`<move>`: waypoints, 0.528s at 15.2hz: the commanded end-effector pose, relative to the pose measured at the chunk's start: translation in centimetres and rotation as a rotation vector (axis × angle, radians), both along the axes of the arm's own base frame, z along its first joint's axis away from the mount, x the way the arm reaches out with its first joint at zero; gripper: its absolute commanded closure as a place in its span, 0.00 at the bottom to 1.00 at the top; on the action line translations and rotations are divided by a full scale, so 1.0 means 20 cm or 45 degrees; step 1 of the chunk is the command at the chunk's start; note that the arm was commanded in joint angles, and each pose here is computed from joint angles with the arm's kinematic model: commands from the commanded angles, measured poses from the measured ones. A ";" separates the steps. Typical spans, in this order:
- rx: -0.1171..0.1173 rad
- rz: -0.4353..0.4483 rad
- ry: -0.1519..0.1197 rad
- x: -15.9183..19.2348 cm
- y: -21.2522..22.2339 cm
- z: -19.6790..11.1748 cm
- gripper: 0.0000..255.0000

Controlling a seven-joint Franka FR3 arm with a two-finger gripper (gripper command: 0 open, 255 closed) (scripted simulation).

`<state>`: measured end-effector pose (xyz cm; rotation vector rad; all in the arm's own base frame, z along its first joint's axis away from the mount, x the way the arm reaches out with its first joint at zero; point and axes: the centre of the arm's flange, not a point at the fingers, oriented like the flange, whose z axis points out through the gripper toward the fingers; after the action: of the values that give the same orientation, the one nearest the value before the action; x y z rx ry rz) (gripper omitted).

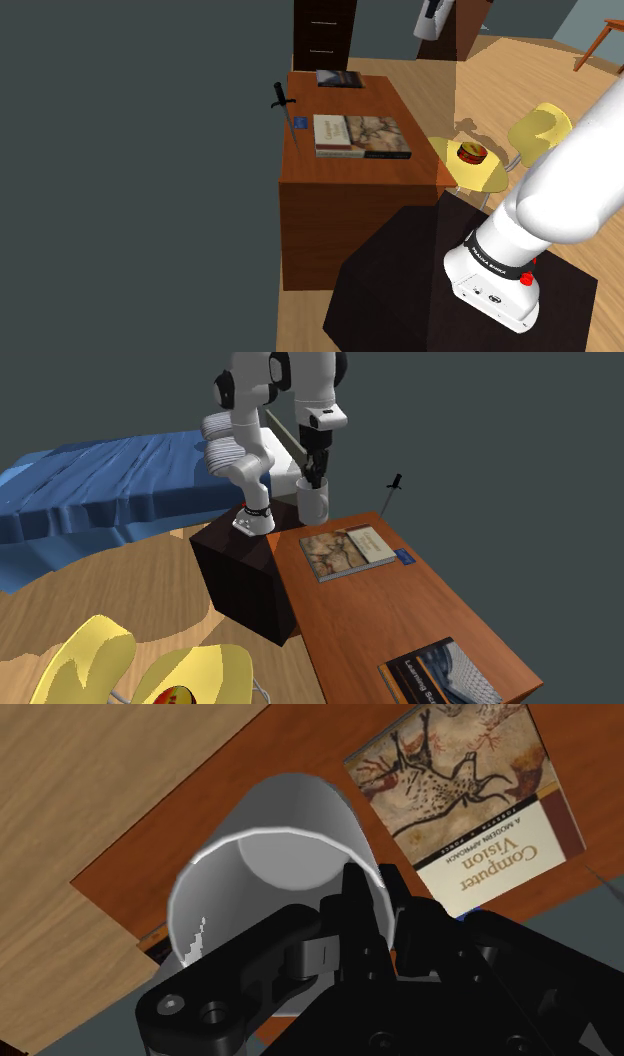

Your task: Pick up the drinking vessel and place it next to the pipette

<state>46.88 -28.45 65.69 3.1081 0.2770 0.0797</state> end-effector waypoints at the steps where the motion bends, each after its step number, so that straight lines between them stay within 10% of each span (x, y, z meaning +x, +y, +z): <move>1: 0.000 -0.001 0.000 0.00 0.12 0.02 1.00; 8: 0.000 -0.001 0.000 -0.01 0.58 0.02 1.00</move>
<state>46.65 -18.08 66.02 3.1086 0.2782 0.0794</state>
